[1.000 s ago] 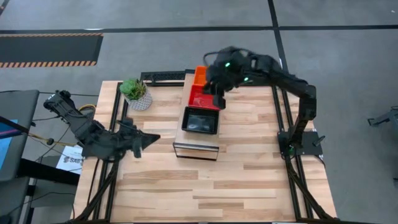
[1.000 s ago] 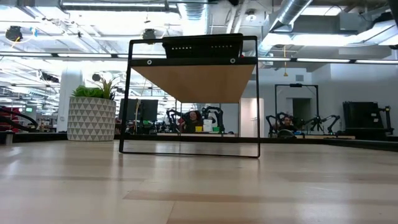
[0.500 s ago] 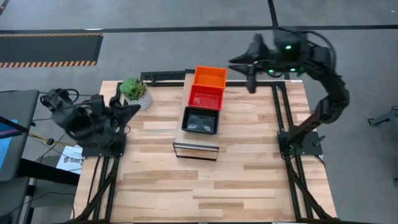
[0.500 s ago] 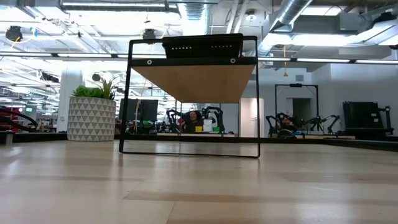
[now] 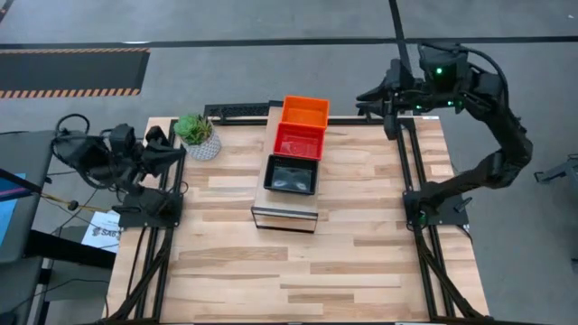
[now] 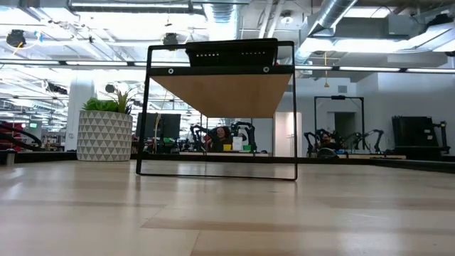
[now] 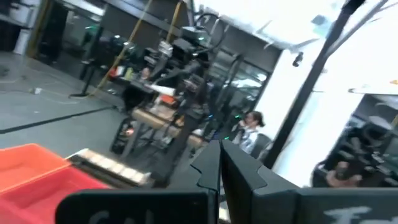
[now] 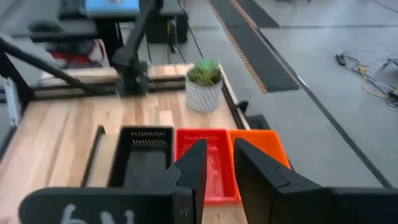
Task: Stack baskets on shelf by color
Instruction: Return to Home Position
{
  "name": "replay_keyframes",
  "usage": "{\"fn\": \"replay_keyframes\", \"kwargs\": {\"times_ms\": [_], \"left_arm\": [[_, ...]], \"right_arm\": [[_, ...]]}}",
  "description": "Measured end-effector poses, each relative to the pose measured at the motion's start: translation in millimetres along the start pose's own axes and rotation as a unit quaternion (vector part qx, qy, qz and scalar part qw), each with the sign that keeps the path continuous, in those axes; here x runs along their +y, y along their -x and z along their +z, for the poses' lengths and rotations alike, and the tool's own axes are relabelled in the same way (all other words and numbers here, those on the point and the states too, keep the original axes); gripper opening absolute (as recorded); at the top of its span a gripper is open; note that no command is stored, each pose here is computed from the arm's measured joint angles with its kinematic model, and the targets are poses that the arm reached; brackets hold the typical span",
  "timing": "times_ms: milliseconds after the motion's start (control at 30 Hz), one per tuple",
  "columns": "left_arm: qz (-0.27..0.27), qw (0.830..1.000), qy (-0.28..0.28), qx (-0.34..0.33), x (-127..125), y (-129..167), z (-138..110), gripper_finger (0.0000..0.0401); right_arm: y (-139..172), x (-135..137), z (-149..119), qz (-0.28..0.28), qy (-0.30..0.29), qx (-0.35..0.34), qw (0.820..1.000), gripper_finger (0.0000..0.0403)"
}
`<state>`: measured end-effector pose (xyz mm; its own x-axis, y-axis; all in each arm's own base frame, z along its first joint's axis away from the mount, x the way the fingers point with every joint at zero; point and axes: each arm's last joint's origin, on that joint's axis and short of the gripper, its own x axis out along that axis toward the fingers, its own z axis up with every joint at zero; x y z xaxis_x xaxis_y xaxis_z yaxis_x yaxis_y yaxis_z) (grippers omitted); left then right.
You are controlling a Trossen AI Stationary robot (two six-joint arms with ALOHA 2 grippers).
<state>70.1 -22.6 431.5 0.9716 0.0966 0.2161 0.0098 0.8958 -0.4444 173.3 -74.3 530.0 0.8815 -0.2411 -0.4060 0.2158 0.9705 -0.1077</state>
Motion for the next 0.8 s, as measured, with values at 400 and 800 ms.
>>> {"fn": "replay_keyframes", "kwargs": {"times_ms": [400,800], "left_arm": [[0.033,0.998,-0.031,0.046,26,17,-31,0.0000],[-0.044,0.999,0.021,-0.016,75,48,-120,0.0000]], "right_arm": [[-24,3,-66,0.043,-0.131,-0.126,0.982,0.0103],[-59,31,-158,0.045,-0.238,-0.231,0.942,0.0103]]}}
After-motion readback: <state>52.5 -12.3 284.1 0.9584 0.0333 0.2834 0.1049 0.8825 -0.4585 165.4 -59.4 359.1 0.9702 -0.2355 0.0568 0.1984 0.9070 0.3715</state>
